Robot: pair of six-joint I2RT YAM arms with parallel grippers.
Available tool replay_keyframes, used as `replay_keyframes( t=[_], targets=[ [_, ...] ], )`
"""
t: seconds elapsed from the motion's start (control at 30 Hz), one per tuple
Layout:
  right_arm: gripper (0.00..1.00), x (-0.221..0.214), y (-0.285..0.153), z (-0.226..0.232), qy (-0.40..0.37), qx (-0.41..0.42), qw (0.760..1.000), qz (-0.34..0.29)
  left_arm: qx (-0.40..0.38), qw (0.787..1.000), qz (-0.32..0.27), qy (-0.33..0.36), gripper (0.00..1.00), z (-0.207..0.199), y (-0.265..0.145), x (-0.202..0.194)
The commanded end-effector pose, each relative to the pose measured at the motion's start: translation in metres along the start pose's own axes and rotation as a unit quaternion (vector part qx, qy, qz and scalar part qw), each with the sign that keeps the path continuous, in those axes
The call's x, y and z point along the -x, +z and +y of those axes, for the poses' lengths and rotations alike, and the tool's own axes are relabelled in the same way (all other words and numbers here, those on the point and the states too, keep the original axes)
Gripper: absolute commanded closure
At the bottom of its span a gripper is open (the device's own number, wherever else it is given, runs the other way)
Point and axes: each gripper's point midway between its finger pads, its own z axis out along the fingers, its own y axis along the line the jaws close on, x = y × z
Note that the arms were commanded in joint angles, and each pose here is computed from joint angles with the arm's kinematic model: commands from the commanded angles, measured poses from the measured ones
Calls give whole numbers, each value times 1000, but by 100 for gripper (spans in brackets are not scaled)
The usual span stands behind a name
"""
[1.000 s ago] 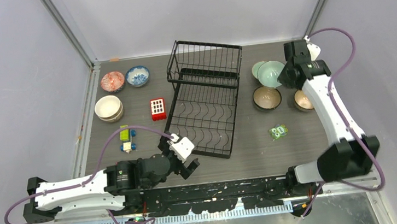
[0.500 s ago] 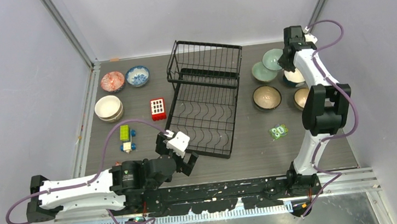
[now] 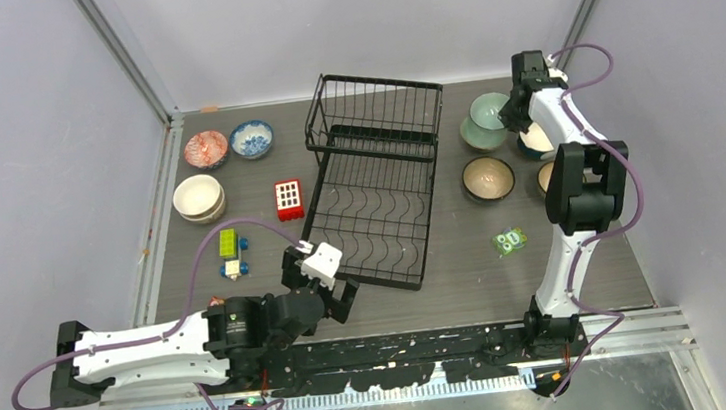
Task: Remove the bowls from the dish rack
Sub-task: Place the bowl with the bowl.
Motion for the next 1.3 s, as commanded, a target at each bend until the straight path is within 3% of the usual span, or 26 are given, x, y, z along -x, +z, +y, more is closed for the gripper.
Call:
replay_keyframes(
  t=[0.0,0.57,1.27],
  targets=[
    [99,25,-13,27,30,48,998,-33,5,1000,-5,-27,0,-3,3,1],
    [93,-9,7,23,2,29,1000,10,1,999,5,-44,0,-8,7,-9],
    [39,5,-18,14,-15,18,1000,-13,0,999,13,-39,0,-10,7,-10]
  ],
)
